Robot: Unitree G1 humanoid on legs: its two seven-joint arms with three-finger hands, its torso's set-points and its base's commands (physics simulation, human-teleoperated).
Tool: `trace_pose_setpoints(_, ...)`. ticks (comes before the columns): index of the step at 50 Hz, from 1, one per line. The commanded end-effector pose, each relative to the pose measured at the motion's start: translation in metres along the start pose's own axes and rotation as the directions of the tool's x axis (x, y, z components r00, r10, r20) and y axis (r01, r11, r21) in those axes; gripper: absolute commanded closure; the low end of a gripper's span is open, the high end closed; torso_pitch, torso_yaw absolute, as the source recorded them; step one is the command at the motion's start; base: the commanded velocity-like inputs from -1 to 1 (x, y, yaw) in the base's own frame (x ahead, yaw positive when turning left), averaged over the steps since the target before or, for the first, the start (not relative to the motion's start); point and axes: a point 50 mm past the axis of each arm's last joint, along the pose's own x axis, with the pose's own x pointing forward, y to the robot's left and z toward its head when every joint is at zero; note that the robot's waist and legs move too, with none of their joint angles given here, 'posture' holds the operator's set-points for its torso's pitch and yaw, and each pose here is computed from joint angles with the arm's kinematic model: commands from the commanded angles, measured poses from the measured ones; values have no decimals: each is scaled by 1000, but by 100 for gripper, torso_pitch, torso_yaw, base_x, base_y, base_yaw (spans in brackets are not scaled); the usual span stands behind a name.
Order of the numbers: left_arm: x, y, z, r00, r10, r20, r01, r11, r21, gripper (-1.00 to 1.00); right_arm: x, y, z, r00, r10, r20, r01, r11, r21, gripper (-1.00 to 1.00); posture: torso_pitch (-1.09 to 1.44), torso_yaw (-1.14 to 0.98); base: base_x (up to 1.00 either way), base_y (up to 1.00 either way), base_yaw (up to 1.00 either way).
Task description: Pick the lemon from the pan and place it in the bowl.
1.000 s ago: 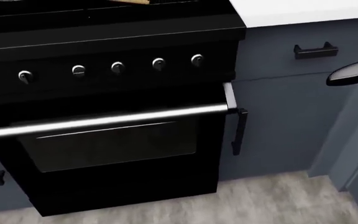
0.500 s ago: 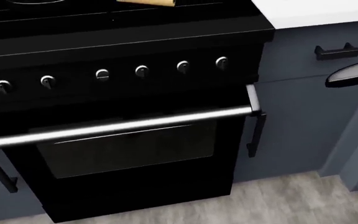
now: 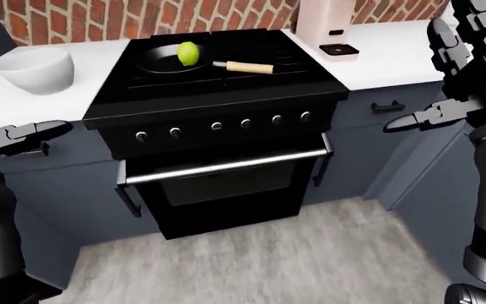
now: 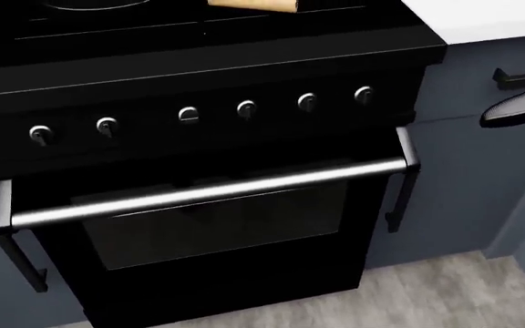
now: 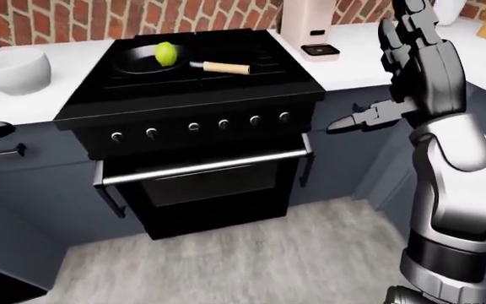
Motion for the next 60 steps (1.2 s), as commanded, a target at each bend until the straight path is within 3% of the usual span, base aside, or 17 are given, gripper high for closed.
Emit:
trace_pose_setpoints(1,6,4,29,992,13,126,-14,1000,7,-100,4,-2,23,995,2,99,2,999,-35,-100,0,0,5,25,0)
trace_pose_setpoints(60,5,9,31,991,24,131,-25,1000,7,-100,3,1,21,995,25,96,-20,998,-53,-100,0,0,6,23,0)
